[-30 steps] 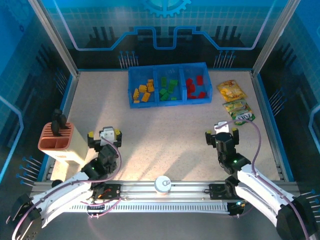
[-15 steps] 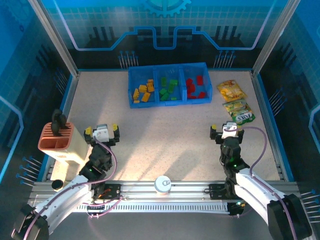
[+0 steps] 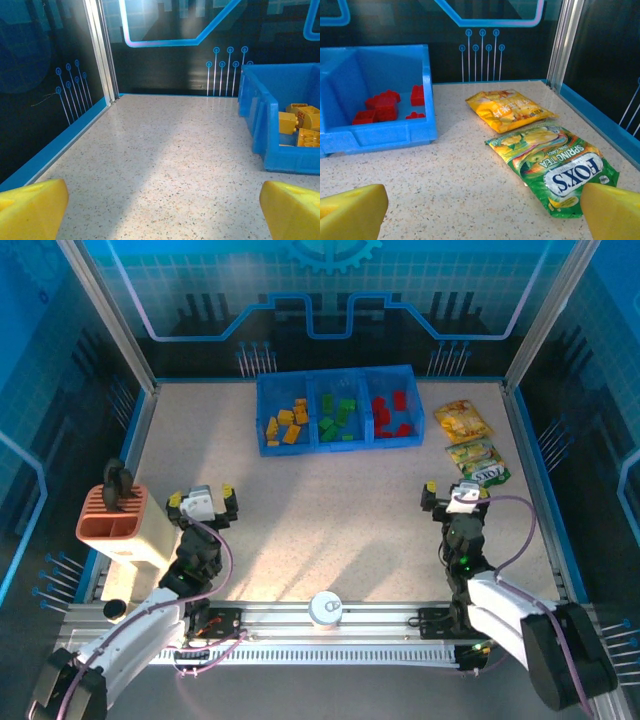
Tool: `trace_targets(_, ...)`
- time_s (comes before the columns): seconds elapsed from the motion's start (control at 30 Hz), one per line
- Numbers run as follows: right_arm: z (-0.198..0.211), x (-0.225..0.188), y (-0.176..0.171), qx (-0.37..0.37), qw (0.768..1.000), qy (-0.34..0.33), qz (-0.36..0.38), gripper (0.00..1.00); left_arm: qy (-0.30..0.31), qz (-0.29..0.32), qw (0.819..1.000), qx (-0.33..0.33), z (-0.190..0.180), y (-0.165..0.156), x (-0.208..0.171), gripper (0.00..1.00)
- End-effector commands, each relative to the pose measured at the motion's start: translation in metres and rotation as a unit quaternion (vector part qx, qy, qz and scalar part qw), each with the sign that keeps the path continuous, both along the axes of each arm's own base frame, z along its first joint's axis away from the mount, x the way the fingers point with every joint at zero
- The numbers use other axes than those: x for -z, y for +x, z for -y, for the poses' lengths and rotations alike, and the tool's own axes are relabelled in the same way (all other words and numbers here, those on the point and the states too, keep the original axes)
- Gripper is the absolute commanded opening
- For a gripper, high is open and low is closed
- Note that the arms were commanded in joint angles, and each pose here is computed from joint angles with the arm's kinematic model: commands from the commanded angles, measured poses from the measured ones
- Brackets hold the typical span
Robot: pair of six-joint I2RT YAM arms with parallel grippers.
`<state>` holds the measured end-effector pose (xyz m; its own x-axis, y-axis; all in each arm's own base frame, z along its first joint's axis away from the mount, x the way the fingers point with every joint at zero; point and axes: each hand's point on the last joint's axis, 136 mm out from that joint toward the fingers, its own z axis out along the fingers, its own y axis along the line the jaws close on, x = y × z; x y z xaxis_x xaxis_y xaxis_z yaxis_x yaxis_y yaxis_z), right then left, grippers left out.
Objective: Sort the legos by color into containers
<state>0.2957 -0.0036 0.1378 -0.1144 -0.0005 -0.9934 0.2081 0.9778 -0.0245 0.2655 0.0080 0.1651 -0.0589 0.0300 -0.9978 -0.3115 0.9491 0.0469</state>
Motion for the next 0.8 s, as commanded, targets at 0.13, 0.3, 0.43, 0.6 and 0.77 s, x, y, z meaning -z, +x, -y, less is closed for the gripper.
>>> trace_targets(0.13,0.0,-0.008,0.006,-0.002,0.998,0.025,0.052,1.0,-0.025,0.008,1.0,0.003,-0.002,0.0,0.01,0.99)
trace_targets(0.3,-0.001,-0.007,0.011,0.0,0.998,0.02,0.059,1.0,-0.028,0.009,1.0,0.005,-0.002,0.001,0.01,0.99)
trace_targets(0.43,0.004,-0.005,0.01,0.006,0.998,0.031,0.056,1.0,-0.033,0.009,0.999,0.004,-0.004,0.002,0.011,0.99)
trace_targets(0.6,0.011,-0.004,0.009,0.018,0.997,0.045,0.057,1.0,-0.037,0.011,0.999,0.003,-0.005,0.004,0.011,0.99)
trace_targets(0.77,0.017,-0.002,0.008,0.023,0.997,0.058,0.053,1.0,-0.038,0.01,0.999,0.004,-0.005,0.005,0.012,0.99)
